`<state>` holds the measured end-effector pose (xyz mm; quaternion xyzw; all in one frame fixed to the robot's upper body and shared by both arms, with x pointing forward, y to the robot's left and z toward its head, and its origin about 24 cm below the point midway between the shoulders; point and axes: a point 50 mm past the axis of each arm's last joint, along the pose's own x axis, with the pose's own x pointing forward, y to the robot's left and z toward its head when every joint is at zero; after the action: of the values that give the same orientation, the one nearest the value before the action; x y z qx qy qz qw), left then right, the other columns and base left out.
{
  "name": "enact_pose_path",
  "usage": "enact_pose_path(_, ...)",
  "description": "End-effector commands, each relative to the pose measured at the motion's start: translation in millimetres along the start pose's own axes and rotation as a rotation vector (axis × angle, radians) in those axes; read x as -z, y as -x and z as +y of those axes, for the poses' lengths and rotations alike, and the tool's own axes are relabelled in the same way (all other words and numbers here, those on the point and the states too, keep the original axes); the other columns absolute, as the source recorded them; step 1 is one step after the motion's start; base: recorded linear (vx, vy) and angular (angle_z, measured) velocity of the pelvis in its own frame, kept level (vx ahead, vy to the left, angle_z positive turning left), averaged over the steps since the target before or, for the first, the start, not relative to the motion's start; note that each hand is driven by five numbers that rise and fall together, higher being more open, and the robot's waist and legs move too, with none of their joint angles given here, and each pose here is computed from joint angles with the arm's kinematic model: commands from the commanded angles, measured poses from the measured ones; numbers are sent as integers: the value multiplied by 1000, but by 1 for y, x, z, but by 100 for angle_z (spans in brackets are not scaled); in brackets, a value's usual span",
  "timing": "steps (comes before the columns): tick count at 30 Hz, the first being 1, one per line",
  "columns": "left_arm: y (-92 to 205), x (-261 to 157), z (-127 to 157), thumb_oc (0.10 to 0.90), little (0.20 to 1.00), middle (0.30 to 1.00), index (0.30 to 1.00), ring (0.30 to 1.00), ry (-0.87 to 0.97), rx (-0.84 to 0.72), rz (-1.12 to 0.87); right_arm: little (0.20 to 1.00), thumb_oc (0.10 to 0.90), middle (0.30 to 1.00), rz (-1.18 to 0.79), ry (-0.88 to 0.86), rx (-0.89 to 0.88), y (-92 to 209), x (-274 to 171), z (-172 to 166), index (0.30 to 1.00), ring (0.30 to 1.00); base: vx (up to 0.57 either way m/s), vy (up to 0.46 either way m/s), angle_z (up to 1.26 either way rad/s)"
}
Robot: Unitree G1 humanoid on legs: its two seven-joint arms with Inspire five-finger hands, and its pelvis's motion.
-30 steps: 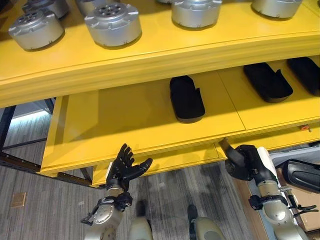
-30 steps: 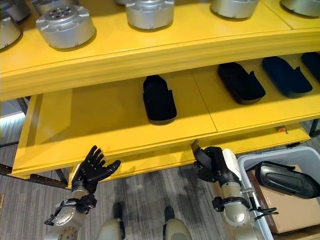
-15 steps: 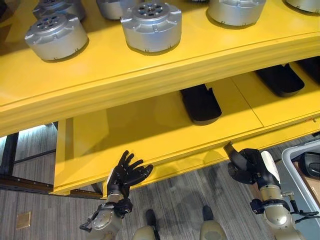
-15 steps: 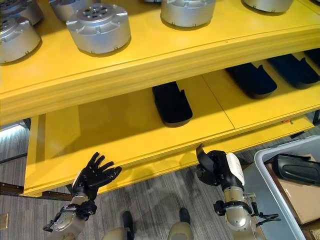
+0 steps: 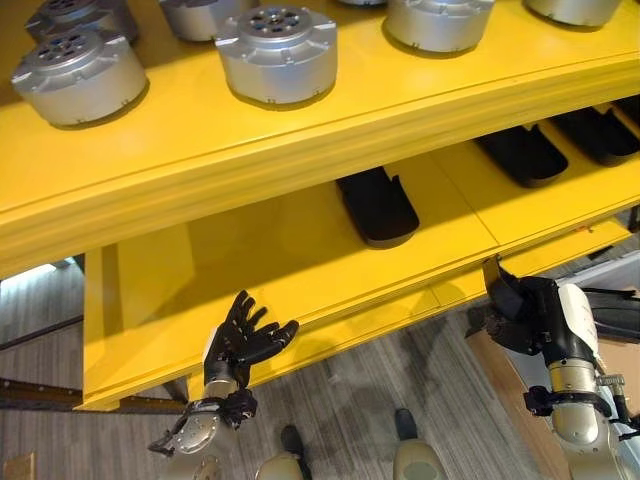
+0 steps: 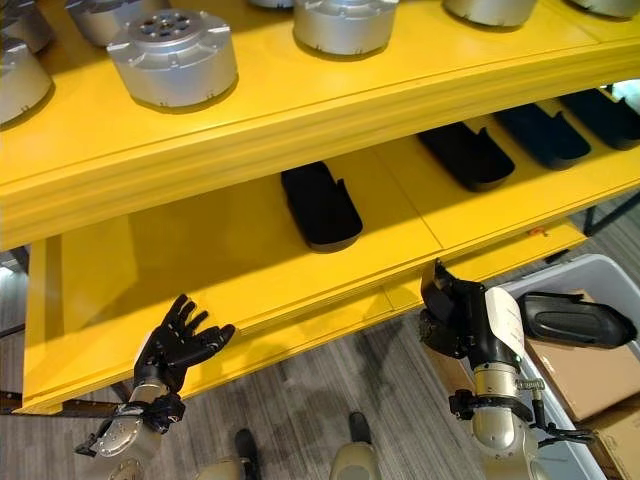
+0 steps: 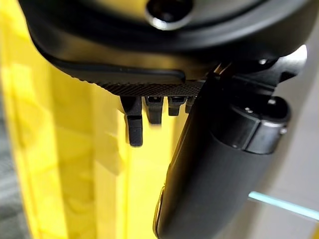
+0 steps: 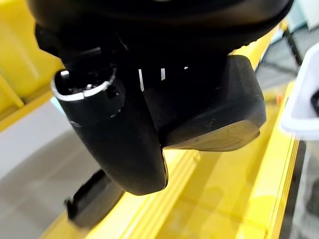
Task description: Move parts from the plastic box to the shelf.
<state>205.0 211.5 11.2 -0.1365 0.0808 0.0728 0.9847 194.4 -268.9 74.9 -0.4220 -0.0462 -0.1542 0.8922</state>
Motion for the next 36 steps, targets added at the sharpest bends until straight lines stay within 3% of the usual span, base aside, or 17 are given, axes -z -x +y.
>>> enact_pose_path(1,-7,-49,0,900,1000,1000,1000,1000,-50,33,-262,300,400,300,-304,48,333,-12,-47,-60,300,300,19,27,-13)
enact_pose_path(16,-4,-48,-2,900,1000,1000,1000,1000,-45,58,-264,300,400,300,-487,249,469,-16,-75,-89,300,300,8,4,-5)
enact_pose_path(36,-10,-46,-9,900,1000,1000,1000,1000,-52,141,-230,300,400,300,-672,536,324,-63,-106,-96,300,300,5,-29,12)
